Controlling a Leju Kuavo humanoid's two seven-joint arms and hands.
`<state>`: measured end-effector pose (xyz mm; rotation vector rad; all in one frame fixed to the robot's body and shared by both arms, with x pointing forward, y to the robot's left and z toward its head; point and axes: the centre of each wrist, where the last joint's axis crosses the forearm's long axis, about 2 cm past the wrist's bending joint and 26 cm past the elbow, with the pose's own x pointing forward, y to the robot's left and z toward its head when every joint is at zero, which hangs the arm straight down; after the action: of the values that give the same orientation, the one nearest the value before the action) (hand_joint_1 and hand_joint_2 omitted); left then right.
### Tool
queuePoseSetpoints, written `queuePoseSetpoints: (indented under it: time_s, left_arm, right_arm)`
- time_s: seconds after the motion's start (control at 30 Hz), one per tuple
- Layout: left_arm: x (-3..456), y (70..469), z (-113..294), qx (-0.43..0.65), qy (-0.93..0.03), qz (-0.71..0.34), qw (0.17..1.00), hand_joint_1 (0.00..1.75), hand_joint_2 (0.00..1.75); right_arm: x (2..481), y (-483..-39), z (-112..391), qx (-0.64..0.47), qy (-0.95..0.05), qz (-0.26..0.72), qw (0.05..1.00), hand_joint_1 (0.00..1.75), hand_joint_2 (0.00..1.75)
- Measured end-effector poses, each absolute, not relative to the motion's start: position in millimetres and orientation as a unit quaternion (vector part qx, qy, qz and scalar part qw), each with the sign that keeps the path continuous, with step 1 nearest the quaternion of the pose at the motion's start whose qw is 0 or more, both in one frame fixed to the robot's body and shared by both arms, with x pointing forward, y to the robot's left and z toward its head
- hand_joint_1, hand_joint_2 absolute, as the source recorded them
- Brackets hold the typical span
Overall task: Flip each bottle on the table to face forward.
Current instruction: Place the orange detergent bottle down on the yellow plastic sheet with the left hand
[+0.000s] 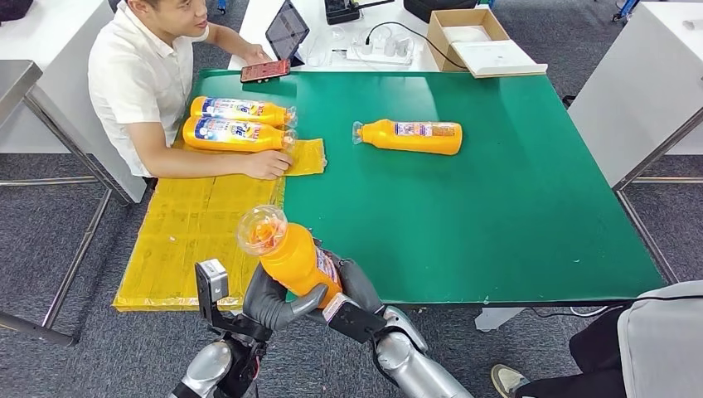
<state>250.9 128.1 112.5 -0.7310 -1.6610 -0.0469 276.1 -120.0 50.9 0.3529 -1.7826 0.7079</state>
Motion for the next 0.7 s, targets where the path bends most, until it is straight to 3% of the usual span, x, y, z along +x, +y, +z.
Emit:
queuePoseSetpoints:
  time_s: [0.07,0.17,0.2,0.3,0.47,0.7]
  left_arm:
    - [251,128,112,-0.317,-0.721,-0.02,0.616,1.75,1.75]
    - [251,128,112,-0.317,-0.721,-0.021,0.616,1.75,1.75]
    - [252,128,113,-0.317,-0.721,-0.021,0.615,1.75,1.75]
    - [255,128,115,-0.324,-0.72,-0.02,0.613,1.75,1.75]
    - [262,137,118,-0.346,-0.719,-0.024,0.603,1.75,1.75]
    - [277,169,117,-0.164,-0.781,-0.077,0.598,1.75,1.75]
  right_arm:
    - [276,-120,51,0.15,-0.756,0.301,0.561,1.4,1.75]
    - [276,-120,50,0.15,-0.756,0.301,0.562,0.35,1.75]
    - [276,-120,50,0.15,-0.756,0.301,0.561,0.0,1.31]
    - [274,-119,50,0.154,-0.757,0.303,0.558,0.0,0.0]
    - [269,-117,47,0.169,-0.768,0.286,0.548,0.0,0.0]
    - [258,-120,44,0.166,-0.778,0.272,0.542,0.0,0.0]
